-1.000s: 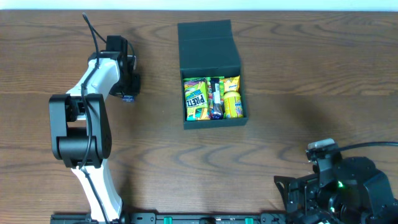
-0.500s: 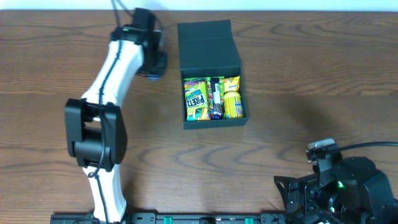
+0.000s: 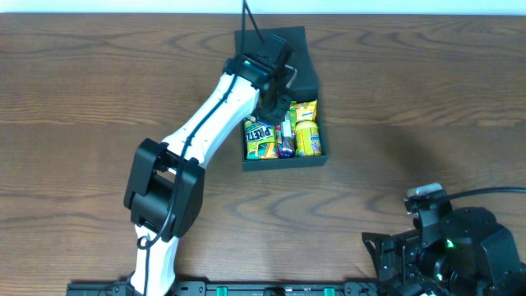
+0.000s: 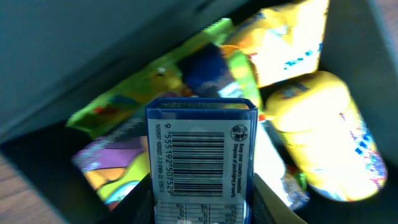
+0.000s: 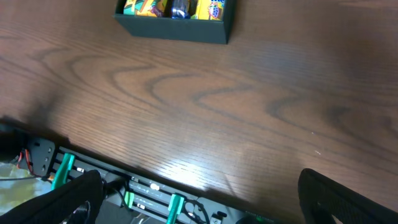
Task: Pack container
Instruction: 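Carry the small blue box into the black box and release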
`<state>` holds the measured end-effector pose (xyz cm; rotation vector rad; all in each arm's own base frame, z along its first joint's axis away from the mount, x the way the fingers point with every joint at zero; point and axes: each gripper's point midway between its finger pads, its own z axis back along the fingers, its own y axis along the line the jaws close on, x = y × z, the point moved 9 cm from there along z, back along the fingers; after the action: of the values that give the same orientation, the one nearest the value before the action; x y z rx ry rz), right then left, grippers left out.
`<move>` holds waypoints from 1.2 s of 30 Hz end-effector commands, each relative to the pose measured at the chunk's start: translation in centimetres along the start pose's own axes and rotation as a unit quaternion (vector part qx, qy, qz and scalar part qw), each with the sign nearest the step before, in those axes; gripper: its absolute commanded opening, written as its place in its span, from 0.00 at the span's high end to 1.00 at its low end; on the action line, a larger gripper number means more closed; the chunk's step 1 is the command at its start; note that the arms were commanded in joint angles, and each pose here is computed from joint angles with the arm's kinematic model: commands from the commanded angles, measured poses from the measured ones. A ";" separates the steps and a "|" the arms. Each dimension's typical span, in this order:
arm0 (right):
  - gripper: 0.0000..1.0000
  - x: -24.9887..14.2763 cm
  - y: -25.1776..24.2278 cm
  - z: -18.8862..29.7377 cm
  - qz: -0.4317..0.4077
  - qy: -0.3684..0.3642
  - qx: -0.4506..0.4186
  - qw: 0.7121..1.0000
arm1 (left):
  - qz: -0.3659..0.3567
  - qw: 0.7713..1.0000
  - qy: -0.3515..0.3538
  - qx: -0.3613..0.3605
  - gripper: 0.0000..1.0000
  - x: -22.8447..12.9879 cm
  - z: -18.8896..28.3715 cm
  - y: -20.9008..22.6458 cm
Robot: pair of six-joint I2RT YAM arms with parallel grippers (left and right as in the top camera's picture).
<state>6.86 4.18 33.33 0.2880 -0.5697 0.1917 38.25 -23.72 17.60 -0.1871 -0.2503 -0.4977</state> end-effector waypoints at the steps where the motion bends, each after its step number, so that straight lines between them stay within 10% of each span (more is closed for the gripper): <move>1: 0.01 0.2 0.0 0.3 0.006 -0.007 -0.001 1.000 | 0.016 1.000 -0.022 -0.015 0.94 0.5 1.6 -1.7; 16: 0.01 0.2 0.0 0.3 0.006 -0.007 -0.001 1.000 | 0.119 0.972 -0.031 -0.202 0.94 2.3 -0.2 -6.4; 36: 0.01 0.2 0.0 0.3 0.006 -0.007 -0.001 1.000 | 0.192 0.960 0.010 -0.203 0.94 0.8 -3.1 -5.0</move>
<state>6.85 4.18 33.33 0.2878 -0.5694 0.1920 36.77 -29.47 15.85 -0.6076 -0.0990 -0.1757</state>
